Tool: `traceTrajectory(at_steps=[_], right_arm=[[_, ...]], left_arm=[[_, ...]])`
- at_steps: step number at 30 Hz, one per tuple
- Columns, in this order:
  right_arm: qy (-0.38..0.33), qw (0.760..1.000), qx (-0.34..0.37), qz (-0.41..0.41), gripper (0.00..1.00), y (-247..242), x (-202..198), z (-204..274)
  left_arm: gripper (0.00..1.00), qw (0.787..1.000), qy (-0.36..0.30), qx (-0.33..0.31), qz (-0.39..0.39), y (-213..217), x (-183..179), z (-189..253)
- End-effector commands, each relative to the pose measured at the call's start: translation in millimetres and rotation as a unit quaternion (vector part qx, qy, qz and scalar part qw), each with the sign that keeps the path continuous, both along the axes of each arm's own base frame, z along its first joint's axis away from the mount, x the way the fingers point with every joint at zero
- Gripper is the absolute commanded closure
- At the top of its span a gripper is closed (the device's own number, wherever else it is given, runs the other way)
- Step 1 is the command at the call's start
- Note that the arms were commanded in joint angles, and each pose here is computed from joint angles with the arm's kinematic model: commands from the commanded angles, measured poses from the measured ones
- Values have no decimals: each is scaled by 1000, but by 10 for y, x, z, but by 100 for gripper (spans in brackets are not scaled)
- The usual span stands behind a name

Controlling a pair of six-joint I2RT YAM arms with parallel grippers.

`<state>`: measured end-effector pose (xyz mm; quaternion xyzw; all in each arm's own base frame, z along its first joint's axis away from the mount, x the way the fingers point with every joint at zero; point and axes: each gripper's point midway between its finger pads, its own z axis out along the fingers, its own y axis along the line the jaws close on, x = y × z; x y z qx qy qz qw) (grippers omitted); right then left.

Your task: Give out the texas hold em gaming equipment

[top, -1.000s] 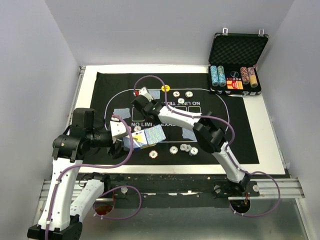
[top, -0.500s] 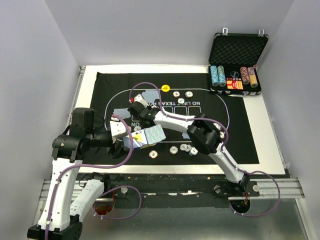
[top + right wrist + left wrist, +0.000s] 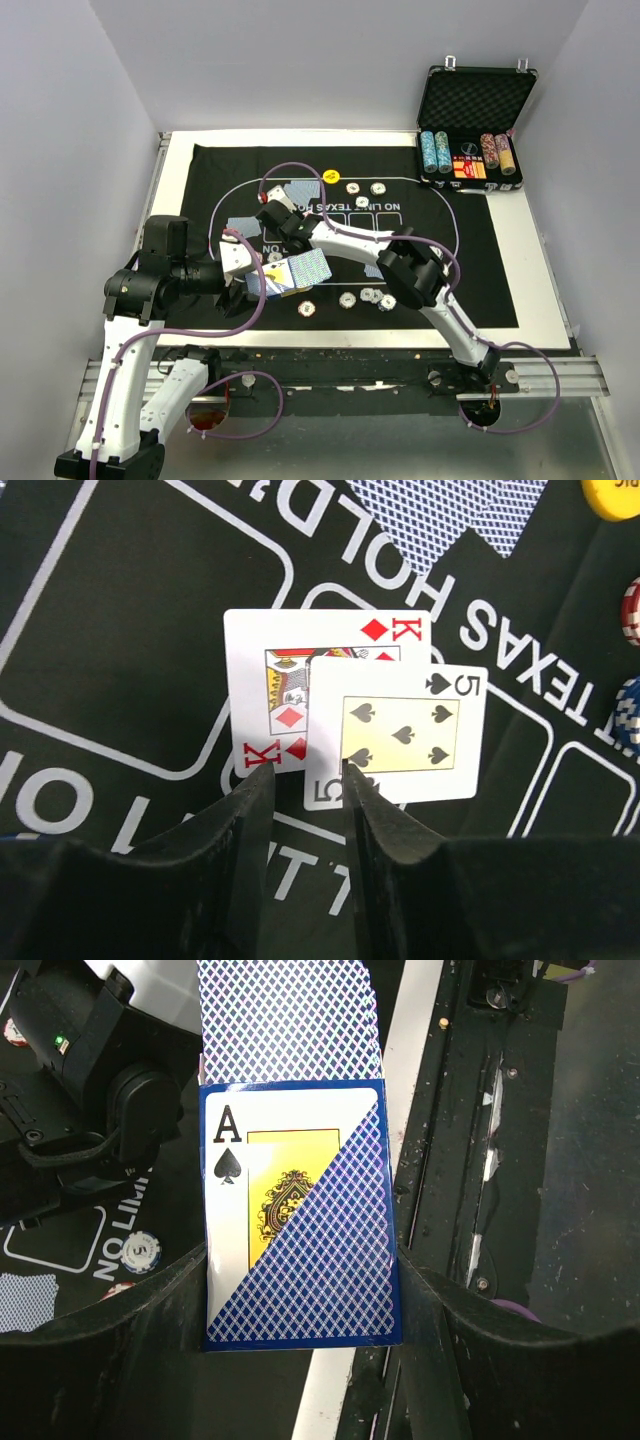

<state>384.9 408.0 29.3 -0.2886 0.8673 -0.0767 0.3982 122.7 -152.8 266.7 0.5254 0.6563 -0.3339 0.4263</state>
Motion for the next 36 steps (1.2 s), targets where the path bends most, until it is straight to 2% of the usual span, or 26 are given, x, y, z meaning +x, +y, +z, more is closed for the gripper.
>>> traceTrajectory(at_steps=[1, 9, 10, 14, 19, 24, 30, 36], right_arm=[[74, 996, 31, 34, 55, 102, -331, -211], [76, 994, 73, 35, 36, 102, -393, 109], [72, 993, 85, 27, 29, 81, -346, 203], [89, 982, 166, -1, 16, 12, -204, 720], [121, 949, 292, -15, 7, -213, -110, 1441], [135, 914, 383, -10, 0, -497, -256, 2061], [176, 868, 461, 49, 0, -639, -772, 2573], [242, 819, 510, 102, 0, -679, -1354, 2711]], left_arm=[[80, 999, -31, -12, -9, -23, 8, 149], [80, 999, -31, -12, -9, -22, 6, 146], [80, 999, -31, -13, -11, -27, -2, 147], [80, 999, -29, -14, -11, -28, -1, 142], [80, 999, -29, -14, -12, -31, -7, 147], [81, 999, -28, -16, -13, -36, 0, 131], [81, 999, -27, -17, -12, -39, 15, 125], [80, 999, -27, -17, -12, -40, 21, 121]])
